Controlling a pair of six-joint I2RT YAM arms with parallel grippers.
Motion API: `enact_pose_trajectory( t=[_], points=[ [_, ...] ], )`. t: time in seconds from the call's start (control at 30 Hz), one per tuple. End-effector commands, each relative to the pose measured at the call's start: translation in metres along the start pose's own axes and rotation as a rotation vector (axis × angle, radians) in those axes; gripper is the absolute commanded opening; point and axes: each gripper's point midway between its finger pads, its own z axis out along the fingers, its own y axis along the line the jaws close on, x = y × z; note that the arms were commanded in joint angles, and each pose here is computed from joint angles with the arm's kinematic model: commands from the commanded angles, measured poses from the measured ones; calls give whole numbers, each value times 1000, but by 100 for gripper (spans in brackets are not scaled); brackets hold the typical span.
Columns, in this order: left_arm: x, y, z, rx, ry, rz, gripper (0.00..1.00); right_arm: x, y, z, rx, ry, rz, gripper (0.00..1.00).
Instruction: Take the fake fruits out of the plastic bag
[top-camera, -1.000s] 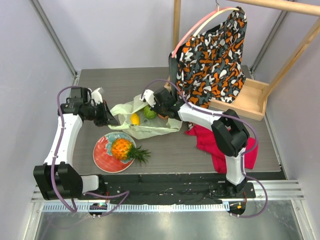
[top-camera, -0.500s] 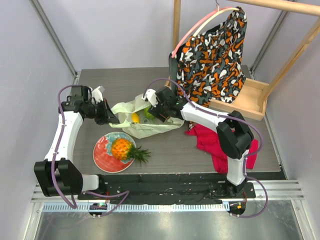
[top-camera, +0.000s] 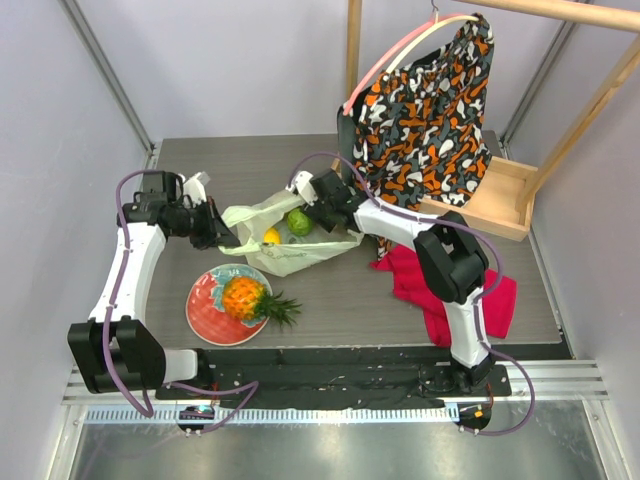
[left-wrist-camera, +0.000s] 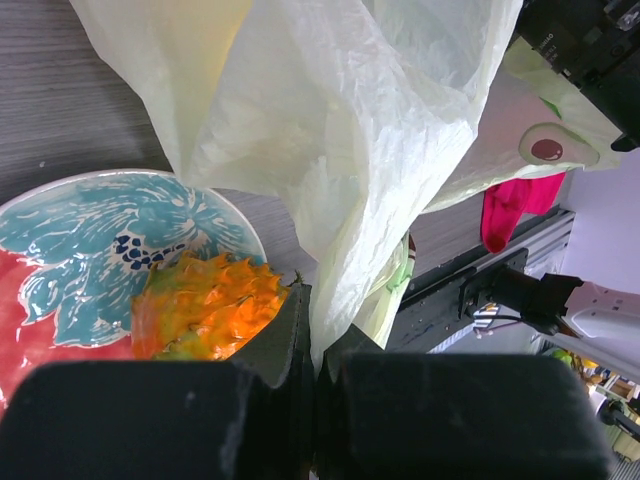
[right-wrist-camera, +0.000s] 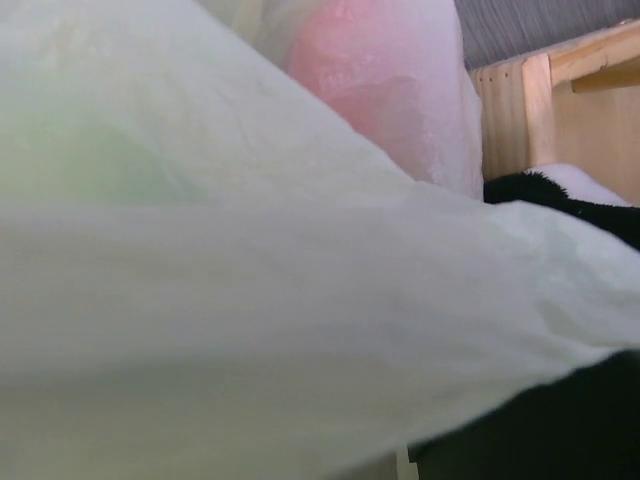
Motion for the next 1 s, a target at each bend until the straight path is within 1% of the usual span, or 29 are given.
enact_pose_trajectory(
  t=[0.0,0.07,0.1,0.13,0.17,0.2,0.23,0.27,0.37,0.47,0.57,0.63,0.67,0.7,0.73,0.77,0.8,0.83,0.87,0.97],
  points=[
    [-19,-14,-9,38,-61,46,0,-27,-8,-29,-39,-69,5,29],
    [-24,-15,-8,40,-66,45,0,-43,-10,-52,-83,-113,31,28],
    [-26,-14,-7,39,-66,42,0,-58,-14,-73,-103,-160,55,28],
    [-29,-16,-8,41,-71,47,0,-63,-10,-89,-151,-176,60,27],
    [-31,-15,-5,40,-63,41,0,-76,1,-106,-245,-236,62,26],
    [-34,-15,-5,39,-65,42,0,-82,7,-119,-291,-265,71,26],
    [-39,-18,-6,43,-77,53,0,-92,4,-145,-315,-320,75,26],
    [-41,-17,-3,39,-69,52,0,-94,17,-157,-395,-350,70,26],
    [-54,-20,-3,26,-81,87,0,-102,27,-194,-486,-414,107,26],
    [-69,-17,3,-14,-75,117,0,-115,34,-220,-558,-480,130,25],
    [-91,-16,9,-20,-88,112,0,-135,41,-236,-590,-553,118,25],
    [-107,-14,16,-25,-80,98,0,-153,57,-247,-633,-606,68,25],
    [-119,-21,12,-19,-101,113,0,-156,69,-241,-658,-605,42,25],
    [-125,-16,21,-25,-86,101,0,-160,82,-242,-689,-614,6,25],
    [-131,-16,21,-31,-91,110,0,-173,99,-253,-721,-644,-43,25],
    [-137,-16,21,-36,-96,117,0,-174,117,-241,-747,-633,-101,25],
    [-147,-19,16,-48,-119,135,0,-181,125,-243,-752,-644,-135,25],
    [-151,-17,17,-60,-123,143,0,-184,148,-245,-780,-651,-184,25],
    [-157,-18,14,-67,-141,154,0,-184,161,-233,-786,-643,-226,25],
    [-163,-22,4,-78,-184,169,0,-196,189,-226,-796,-671,-277,25]
  ],
)
